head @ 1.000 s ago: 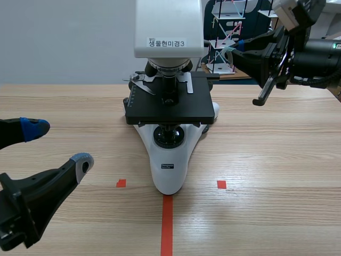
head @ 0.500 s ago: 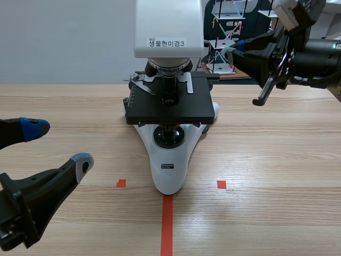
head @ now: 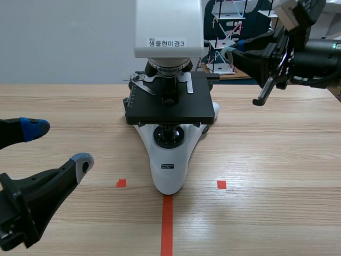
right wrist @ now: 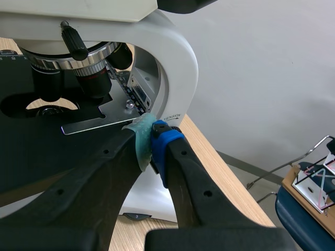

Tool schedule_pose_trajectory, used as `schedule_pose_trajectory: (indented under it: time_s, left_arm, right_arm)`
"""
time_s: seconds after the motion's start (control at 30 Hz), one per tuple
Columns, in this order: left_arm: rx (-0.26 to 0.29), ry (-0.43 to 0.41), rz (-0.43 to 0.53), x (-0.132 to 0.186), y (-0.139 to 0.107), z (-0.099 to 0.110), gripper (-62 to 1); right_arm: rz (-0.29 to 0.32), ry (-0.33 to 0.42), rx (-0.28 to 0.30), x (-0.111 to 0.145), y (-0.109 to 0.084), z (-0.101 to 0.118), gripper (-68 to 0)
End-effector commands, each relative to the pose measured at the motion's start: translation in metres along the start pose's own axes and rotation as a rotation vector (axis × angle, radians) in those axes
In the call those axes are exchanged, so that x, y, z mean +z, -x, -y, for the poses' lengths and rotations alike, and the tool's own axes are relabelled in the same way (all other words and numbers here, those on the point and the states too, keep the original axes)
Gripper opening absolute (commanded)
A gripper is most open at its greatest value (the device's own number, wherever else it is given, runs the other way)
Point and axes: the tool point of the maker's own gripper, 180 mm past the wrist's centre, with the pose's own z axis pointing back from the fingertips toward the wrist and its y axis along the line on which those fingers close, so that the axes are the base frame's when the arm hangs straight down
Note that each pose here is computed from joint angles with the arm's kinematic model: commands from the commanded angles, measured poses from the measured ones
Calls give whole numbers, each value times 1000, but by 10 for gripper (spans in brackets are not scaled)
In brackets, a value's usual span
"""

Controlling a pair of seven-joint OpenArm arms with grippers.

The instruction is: Point at the revolving nosepiece

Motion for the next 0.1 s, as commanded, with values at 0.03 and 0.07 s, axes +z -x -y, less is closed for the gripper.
schedule_pose_trajectory:
  time_s: [0.03, 0.07]
  left_arm:
    - [4, -5, 19, 0, -4, -1, -41]
    - [4, -5, 19, 0, -4, -1, -41]
  right_arm:
    - [35, -4, 19, -1, -13, 4, -677]
    - [35, -4, 19, -1, -13, 4, -677]
